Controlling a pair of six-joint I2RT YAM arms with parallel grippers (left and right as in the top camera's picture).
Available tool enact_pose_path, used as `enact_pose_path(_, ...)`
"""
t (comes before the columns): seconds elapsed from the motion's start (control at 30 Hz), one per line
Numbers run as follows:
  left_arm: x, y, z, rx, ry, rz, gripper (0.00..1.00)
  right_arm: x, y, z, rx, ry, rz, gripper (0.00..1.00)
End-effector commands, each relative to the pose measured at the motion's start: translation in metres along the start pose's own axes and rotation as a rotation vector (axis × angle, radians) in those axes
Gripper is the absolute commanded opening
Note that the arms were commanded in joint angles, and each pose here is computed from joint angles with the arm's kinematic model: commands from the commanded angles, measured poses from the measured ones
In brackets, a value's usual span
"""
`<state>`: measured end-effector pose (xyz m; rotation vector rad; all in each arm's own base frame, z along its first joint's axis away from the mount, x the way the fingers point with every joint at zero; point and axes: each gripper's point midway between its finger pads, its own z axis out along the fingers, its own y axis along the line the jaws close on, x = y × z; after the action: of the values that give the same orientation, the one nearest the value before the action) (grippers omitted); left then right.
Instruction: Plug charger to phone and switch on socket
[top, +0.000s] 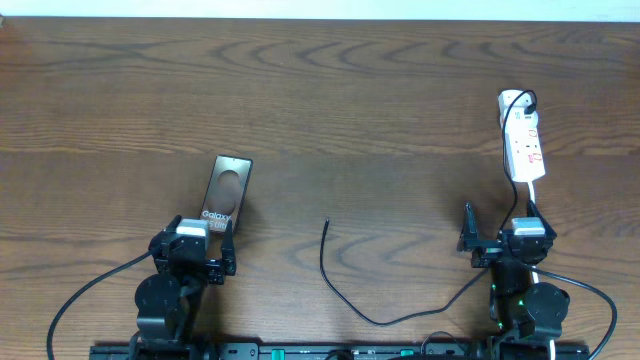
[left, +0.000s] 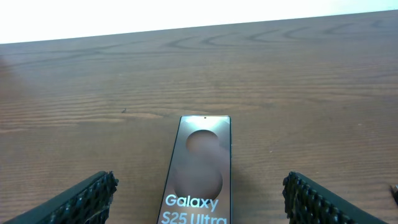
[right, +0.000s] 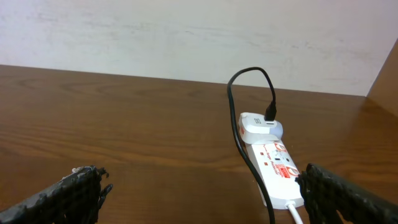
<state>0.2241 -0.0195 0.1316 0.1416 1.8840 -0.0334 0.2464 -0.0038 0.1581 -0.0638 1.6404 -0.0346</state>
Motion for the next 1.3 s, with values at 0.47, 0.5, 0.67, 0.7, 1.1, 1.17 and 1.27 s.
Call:
enact_pose_path(0.47, 0.001, 0.003, 0.001, -0.017, 0.002, 0.005, 0.87, 0.001, -0.002, 0.0, 0.011, 0.001, 0.013, 0.99)
enact_pose_path(0.5, 0.002, 0.003, 0.001, -0.017, 0.004, 0.005, 0.87, 0.001, -0.002, 0.0, 0.011, 0.001, 0.013, 0.99)
enact_pose_path(0.67, 0.001, 0.003, 0.001, -0.017, 0.003, 0.004, 0.87, 0.001, -0.002, 0.0, 0.012, 0.001, 0.013, 0.99)
enact_pose_path(0.7, 0.001, 0.003, 0.001, -0.017, 0.0, 0.004, 0.87, 0.001, -0.002, 0.0, 0.011, 0.001, 0.013, 0.99)
enact_pose_path(1.1, -0.005, 0.004, 0.001, -0.02, -0.018, 0.001, 0.87, 0.001, -0.002, 0.0, 0.011, 0.001, 0.013, 0.99)
enact_pose_path(1.17, -0.007, 0.004, 0.002, -0.02, -0.021, 0.001, 0.87, 0.001, -0.002, 0.0, 0.012, 0.001, 0.013, 0.99)
enact_pose_path(1.27, -0.014, 0.005, 0.004, -0.021, -0.032, 0.002, 0.87, 0.001, -0.002, 0.0, 0.012, 0.001, 0.013, 0.99)
